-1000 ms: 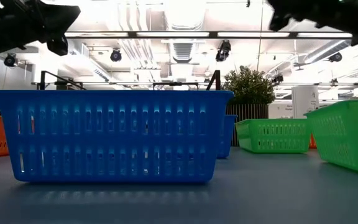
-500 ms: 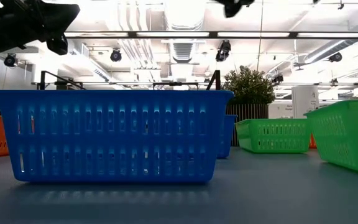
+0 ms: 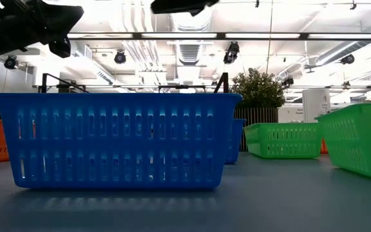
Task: Stack baskets on shelf by color
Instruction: Put the top left blue bin on the shelf
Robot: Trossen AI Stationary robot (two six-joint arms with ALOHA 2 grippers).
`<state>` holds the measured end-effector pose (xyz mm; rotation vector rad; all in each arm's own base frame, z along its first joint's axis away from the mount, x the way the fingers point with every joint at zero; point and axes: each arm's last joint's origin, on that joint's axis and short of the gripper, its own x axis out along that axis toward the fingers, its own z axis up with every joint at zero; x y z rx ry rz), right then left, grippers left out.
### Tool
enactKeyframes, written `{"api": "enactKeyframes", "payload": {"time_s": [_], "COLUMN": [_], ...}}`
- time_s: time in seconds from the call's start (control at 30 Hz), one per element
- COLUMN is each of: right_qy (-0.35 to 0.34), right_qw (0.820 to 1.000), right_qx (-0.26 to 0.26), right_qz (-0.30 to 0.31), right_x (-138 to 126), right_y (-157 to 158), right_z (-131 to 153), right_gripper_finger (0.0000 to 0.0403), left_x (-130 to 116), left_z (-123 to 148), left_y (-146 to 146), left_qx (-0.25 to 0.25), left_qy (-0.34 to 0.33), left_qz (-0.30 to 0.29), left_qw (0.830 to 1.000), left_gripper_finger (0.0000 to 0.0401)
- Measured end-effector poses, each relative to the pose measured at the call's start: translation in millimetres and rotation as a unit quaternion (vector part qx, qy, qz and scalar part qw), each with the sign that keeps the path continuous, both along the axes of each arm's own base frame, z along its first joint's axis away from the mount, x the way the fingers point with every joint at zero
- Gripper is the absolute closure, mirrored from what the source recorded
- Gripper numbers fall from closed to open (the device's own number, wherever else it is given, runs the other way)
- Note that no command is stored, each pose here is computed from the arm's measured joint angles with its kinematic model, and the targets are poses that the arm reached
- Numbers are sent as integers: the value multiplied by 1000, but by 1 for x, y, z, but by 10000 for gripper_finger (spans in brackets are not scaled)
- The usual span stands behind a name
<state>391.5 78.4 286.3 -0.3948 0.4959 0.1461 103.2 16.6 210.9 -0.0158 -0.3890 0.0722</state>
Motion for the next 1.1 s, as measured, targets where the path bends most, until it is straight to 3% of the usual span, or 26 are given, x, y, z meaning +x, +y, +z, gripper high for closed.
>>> {"api": "enactKeyframes", "payload": {"time_s": [0.27,0.6,0.97,1.1], "right_qy": [47,40,52,49], "right_qw": [999,999,999,999], "right_qx": [-8,5,9,4], "right_qz": [4,-2,9,12], "right_x": [25,27,26,26], "right_y": [5,7,7,7], "right_z": [-7,-3,-10,-9], "right_gripper_finger": [365,358,258,240], "left_x": [1,0,0,0], "left_z": [-1,1,0,0], "left_y": [0,0,0,0], "left_qx": [-1,1,0,0], "left_qy": [4,-3,1,1], "left_qz": [0,0,0,0], "left_qw": [1000,1000,1000,1000], "left_gripper_finger": [401,401,401,401]}}
